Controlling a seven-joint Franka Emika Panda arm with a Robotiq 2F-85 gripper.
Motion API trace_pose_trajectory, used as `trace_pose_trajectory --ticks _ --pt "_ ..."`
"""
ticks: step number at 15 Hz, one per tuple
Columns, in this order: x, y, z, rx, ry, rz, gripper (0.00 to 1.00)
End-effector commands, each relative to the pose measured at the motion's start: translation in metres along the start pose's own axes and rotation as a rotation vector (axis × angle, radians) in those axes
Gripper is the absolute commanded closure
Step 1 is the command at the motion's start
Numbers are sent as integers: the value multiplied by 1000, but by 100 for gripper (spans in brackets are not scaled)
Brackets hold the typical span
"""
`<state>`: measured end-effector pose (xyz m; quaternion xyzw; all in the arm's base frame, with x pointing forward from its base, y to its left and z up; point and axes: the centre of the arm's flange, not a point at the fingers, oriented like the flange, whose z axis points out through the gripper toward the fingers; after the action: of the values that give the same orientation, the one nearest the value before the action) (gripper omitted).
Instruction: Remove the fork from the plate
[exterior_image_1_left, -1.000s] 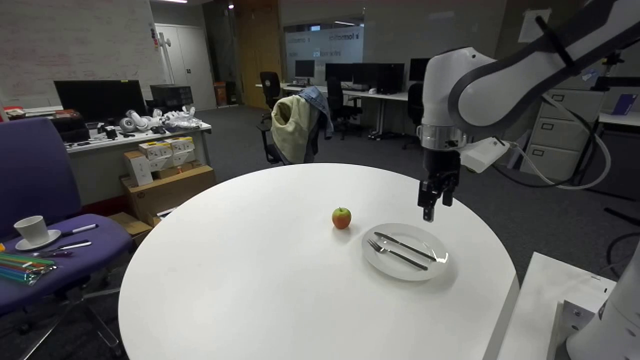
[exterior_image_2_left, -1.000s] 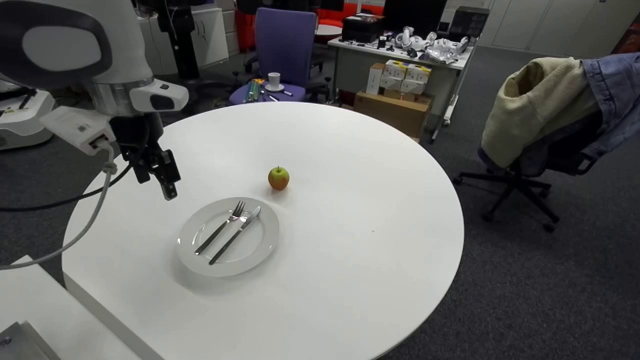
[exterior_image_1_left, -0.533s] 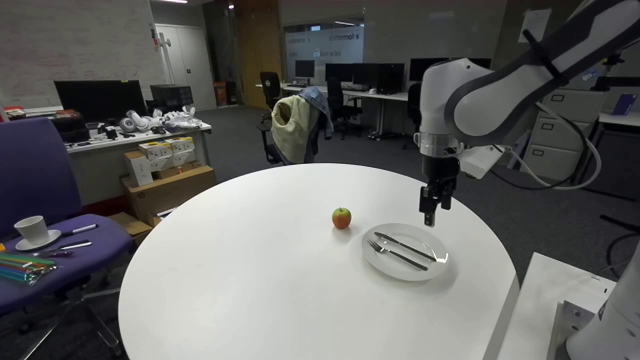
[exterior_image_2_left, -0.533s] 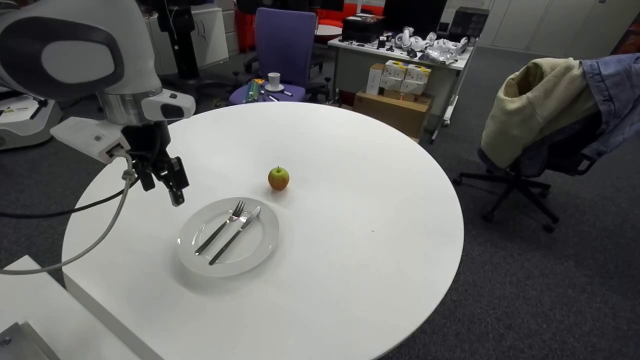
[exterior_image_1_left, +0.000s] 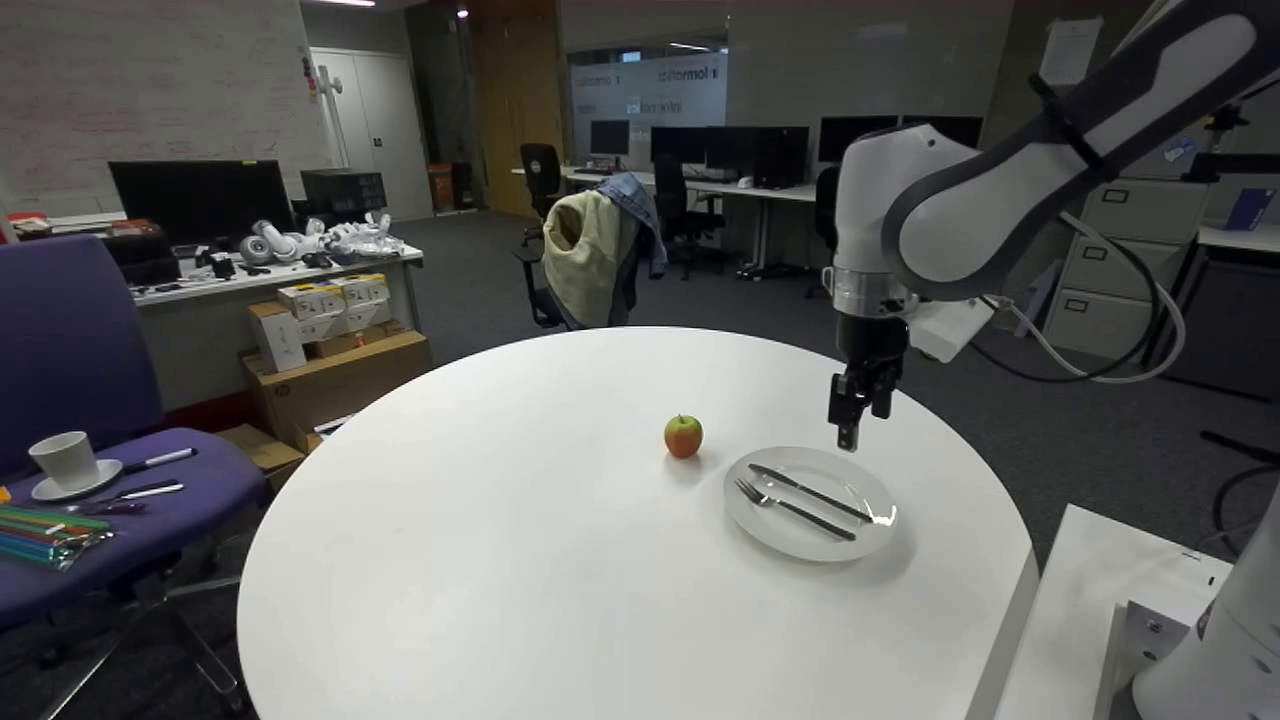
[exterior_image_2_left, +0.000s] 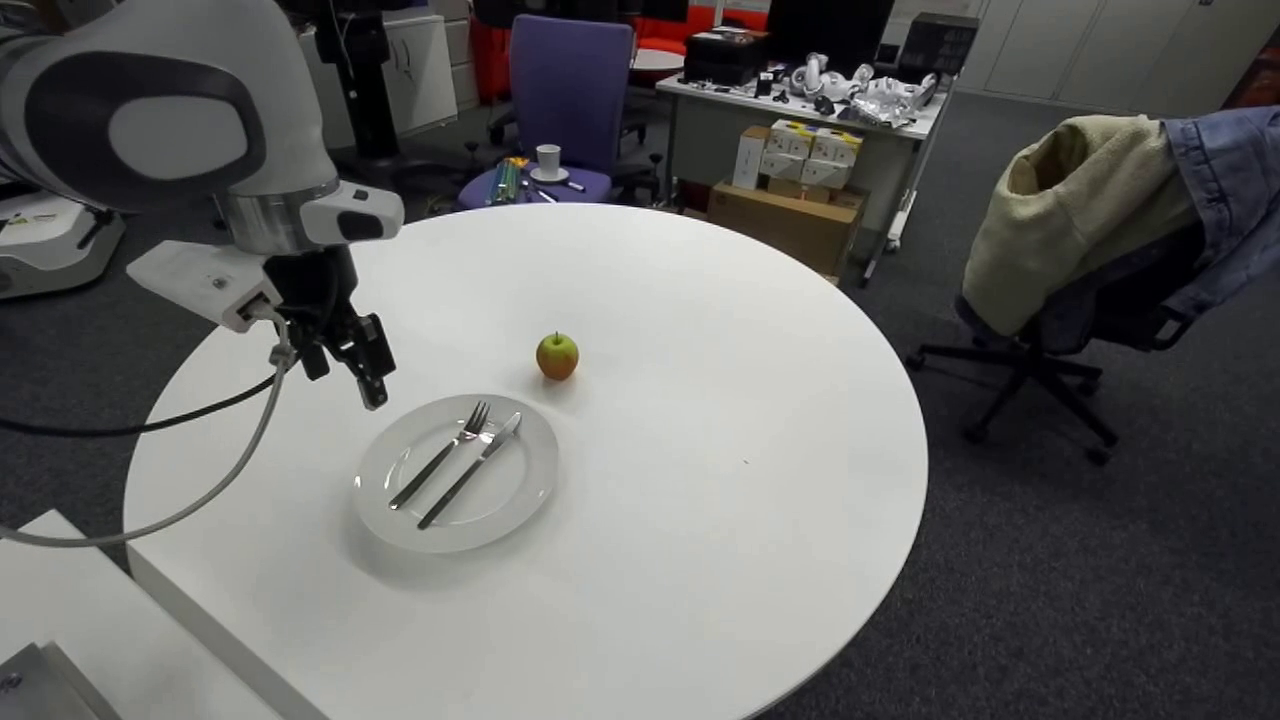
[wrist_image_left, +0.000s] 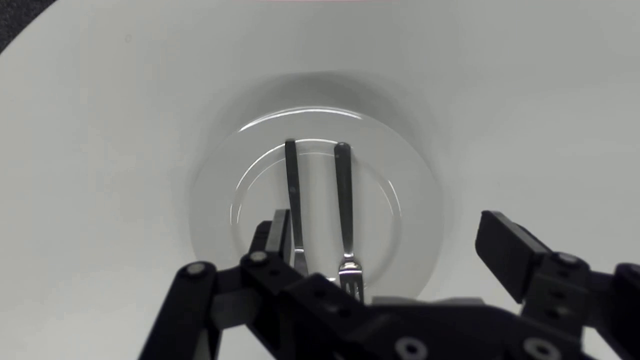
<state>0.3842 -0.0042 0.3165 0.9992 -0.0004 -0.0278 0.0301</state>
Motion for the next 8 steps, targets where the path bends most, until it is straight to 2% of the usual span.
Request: trace_pose_trajectory --ticks 1,4,8 --pt "34 18 20 -28 60 27 0" --pt "51 28 41 -21 64 61 0" --pt "65 34 72 30 36 77 0"
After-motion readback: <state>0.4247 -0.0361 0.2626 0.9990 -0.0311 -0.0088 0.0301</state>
